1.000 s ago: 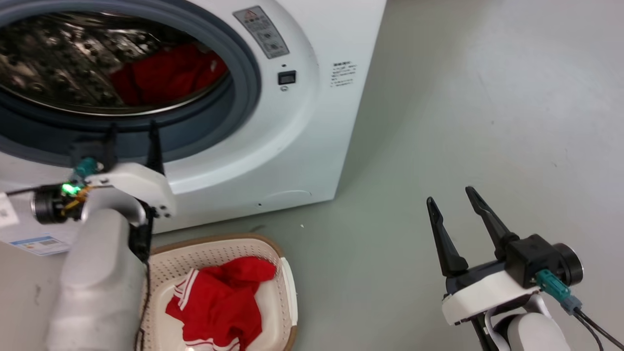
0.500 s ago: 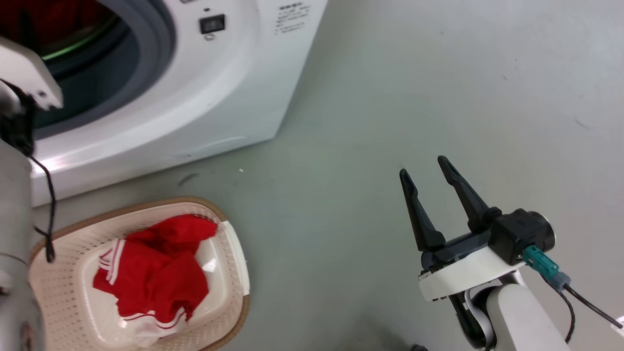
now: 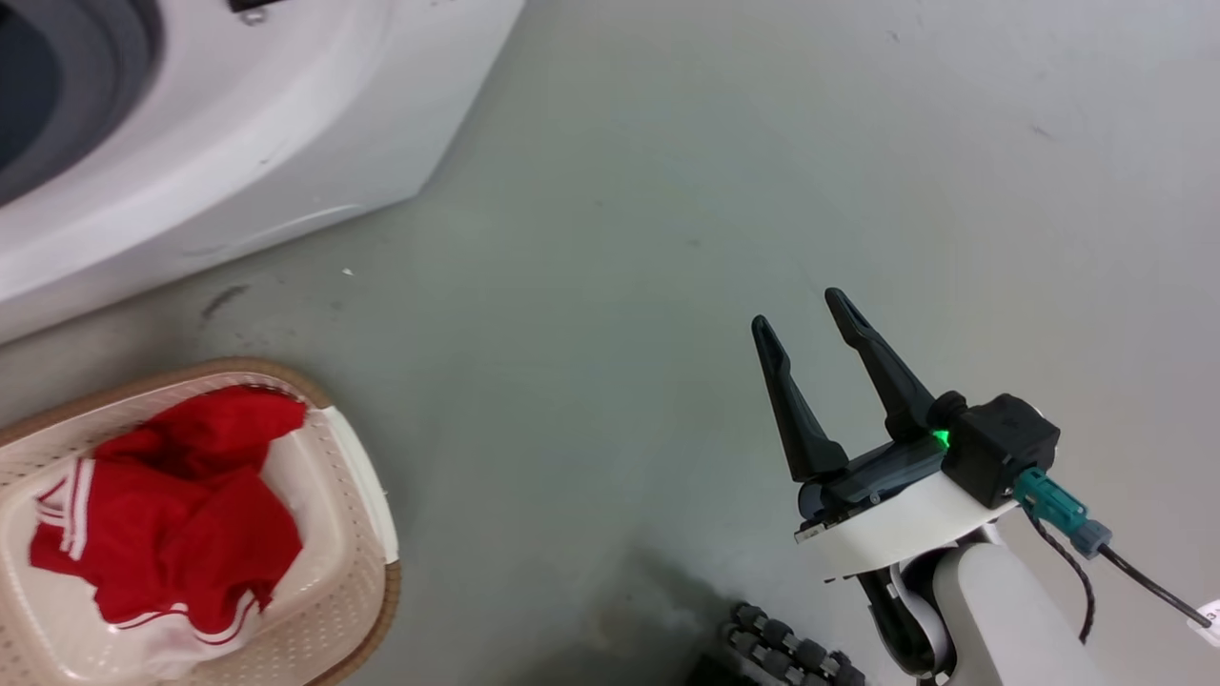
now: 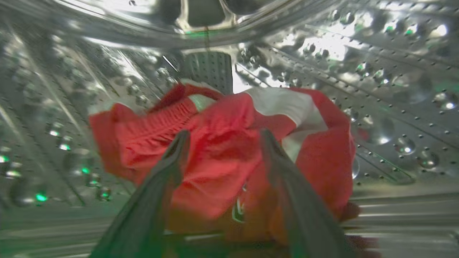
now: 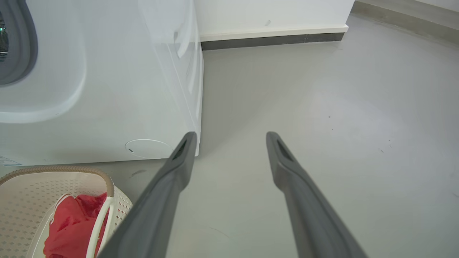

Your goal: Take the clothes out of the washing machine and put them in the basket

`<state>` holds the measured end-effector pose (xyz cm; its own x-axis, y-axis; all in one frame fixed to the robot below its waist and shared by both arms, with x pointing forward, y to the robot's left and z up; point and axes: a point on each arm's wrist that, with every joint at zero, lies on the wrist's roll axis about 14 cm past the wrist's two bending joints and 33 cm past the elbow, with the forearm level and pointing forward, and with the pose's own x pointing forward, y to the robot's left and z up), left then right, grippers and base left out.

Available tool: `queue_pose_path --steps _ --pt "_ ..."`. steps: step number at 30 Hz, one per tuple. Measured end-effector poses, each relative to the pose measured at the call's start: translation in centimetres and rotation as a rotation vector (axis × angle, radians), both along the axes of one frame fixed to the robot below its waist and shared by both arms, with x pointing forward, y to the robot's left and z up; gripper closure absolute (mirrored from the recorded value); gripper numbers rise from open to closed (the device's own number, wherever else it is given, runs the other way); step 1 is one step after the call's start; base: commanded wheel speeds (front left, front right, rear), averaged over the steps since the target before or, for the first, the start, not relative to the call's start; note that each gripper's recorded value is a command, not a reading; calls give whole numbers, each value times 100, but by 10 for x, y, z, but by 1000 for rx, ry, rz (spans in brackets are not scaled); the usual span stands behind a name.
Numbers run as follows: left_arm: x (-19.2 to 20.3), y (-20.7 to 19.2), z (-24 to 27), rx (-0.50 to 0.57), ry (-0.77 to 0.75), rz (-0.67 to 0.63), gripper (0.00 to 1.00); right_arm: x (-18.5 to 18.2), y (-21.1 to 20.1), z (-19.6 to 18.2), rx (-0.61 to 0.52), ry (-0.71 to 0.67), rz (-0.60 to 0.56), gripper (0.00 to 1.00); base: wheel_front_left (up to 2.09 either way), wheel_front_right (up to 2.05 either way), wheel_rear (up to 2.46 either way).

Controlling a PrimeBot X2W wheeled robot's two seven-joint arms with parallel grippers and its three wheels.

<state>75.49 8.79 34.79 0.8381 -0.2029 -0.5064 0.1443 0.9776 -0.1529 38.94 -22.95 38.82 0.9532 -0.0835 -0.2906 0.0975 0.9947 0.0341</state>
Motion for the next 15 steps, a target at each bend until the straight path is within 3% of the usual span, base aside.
queue_pose_path --steps 7,15 --pt "6 -35 -26 -39 139 -39 0 -7 -6 -12 -4 46 -26 0 0 0 0" --pt "0 -47 -41 3 280 -87 0 -9 -4 -21 7 71 -28 0 0 0 0"
